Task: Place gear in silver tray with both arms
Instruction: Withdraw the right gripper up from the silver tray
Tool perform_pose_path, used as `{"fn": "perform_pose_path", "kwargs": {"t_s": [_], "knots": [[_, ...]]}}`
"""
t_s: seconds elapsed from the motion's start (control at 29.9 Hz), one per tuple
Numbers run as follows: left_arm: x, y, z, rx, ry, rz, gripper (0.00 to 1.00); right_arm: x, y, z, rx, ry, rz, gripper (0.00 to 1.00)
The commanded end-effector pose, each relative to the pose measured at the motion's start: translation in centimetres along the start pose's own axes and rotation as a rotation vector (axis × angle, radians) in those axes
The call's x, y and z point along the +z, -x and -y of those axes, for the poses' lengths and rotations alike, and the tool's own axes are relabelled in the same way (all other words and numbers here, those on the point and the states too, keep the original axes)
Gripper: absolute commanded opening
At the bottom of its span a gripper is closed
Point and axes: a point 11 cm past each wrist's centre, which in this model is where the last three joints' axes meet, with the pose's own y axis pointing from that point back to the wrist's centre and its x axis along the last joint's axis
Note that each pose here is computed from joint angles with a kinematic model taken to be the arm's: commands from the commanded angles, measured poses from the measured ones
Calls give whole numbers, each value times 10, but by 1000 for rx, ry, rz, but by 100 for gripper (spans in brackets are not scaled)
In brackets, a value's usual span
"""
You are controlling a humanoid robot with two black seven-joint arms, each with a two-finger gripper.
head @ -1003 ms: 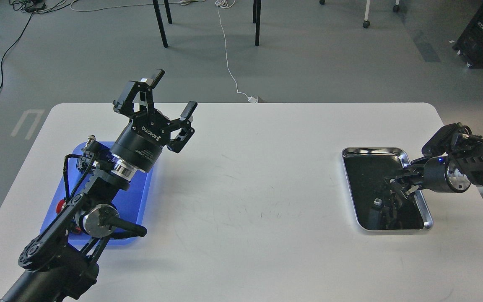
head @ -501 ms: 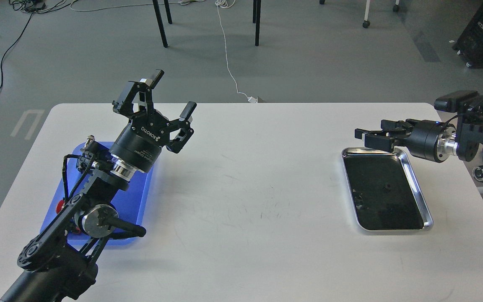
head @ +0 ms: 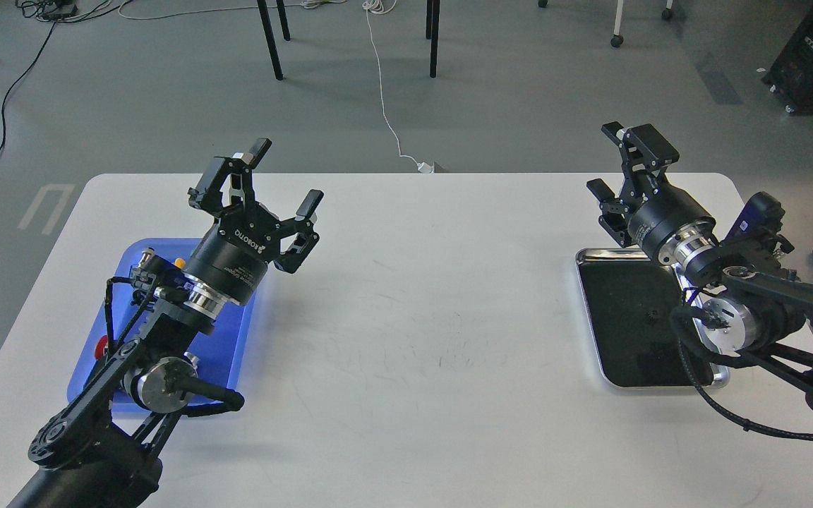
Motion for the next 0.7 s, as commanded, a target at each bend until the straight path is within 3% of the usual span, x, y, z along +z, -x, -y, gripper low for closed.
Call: {"fn": "perform_pose_path", "kwargs": {"t_s": [0.0,0.47,0.67], "knots": [[1,-7,-1,44,4,14,98,11,-6,-6,71,7,147,96],[-1,-12,-8,67,-9,16,98,2,-22,-13,52,-6,211,97],[-3,-12,-9,71,-10,4,98,11,-8,-22,-92,1,307,97]]}}
